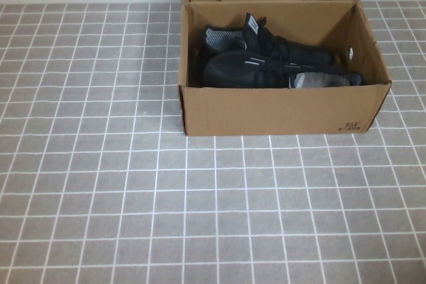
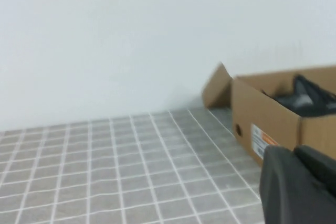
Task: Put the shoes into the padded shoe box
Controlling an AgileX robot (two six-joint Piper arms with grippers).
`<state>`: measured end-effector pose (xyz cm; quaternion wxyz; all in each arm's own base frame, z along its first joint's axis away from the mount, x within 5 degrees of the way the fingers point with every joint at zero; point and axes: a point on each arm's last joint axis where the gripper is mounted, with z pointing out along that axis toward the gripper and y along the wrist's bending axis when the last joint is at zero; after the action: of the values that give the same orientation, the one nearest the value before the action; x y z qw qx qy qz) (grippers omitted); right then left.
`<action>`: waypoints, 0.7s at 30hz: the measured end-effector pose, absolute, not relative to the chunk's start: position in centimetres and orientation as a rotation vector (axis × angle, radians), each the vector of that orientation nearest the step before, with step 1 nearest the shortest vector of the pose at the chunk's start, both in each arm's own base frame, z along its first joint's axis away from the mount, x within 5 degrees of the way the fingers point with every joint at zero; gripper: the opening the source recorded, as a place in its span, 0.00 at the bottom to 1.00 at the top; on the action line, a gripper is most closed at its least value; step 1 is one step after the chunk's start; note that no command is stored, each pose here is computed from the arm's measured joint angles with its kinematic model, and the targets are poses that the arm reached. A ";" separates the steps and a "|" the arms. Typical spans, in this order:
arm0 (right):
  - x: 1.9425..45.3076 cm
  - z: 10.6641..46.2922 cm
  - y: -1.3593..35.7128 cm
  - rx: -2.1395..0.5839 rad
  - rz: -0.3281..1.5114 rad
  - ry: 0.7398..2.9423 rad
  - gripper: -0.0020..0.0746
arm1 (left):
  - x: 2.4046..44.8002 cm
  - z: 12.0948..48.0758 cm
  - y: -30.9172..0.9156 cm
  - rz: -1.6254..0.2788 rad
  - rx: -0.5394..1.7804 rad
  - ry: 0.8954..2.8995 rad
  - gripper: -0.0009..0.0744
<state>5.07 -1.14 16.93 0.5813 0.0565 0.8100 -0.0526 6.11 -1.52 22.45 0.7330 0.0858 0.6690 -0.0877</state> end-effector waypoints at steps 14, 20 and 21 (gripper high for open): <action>5.1 16.9 -1.1 0.132 -0.123 1.892 0.02 | 5.2 17.1 -1.0 -0.110 0.149 1.866 0.01; 5.1 16.9 -1.1 0.132 -0.123 1.892 0.02 | 5.2 17.0 -1.0 -0.109 0.147 1.873 0.01; 5.1 16.9 -1.1 0.132 -0.123 1.892 0.02 | 5.2 17.0 -1.0 -0.108 0.146 1.873 0.01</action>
<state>5.07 -1.14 16.93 0.5813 0.0565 0.8100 -0.0526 5.17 -0.96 17.04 0.5892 0.0629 0.8042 -0.0465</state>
